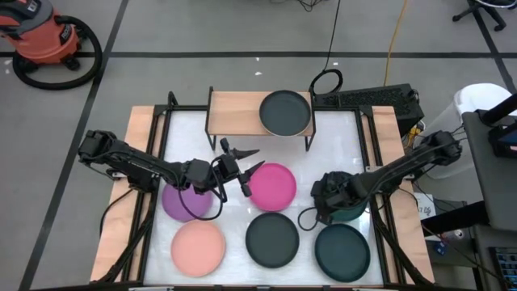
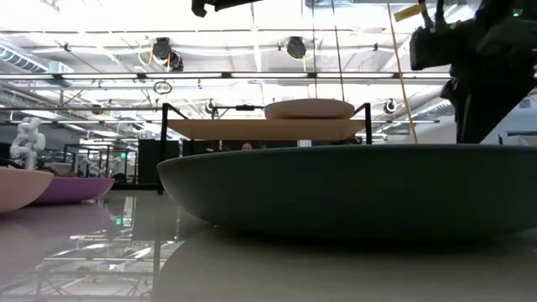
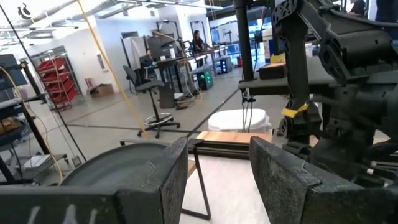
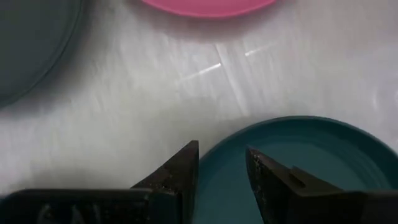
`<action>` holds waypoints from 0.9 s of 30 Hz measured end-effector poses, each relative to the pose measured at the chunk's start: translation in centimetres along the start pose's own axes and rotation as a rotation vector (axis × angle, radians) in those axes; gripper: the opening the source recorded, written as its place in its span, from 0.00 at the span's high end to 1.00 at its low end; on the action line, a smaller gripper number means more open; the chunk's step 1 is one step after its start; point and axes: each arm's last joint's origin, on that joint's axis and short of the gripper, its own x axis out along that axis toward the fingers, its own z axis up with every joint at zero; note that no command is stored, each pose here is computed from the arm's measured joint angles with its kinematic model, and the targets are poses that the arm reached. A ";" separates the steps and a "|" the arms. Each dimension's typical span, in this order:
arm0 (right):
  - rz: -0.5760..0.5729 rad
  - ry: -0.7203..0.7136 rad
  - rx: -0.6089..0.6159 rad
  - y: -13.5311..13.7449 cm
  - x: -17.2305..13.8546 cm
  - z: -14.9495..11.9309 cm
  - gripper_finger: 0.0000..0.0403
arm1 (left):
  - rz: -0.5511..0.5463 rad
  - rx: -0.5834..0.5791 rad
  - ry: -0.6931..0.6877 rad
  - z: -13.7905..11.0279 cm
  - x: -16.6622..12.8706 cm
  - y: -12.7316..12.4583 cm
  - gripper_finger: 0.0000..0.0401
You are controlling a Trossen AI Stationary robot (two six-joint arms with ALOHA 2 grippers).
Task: Place and stack plates onto a shelf
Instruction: Stack the top dark green plate on top of the black plate on the shelf
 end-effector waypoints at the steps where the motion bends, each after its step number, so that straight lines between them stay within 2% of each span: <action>1: -0.001 0.001 0.012 0.1 0.1 0.0 0.72 | -0.001 -0.001 0.000 0.0 0.0 0.0 0.56; 9: -0.040 0.038 0.075 0.5 1.4 0.0 0.72 | -0.002 -0.017 0.001 0.0 0.0 0.0 0.56; 23: -0.127 0.110 0.103 1.0 3.8 -0.4 0.72 | -0.016 -0.027 0.002 0.0 0.0 -0.1 0.56; 27: -0.135 0.118 0.106 1.0 4.1 -0.4 0.76 | -0.017 -0.030 0.002 0.0 0.0 -0.1 0.56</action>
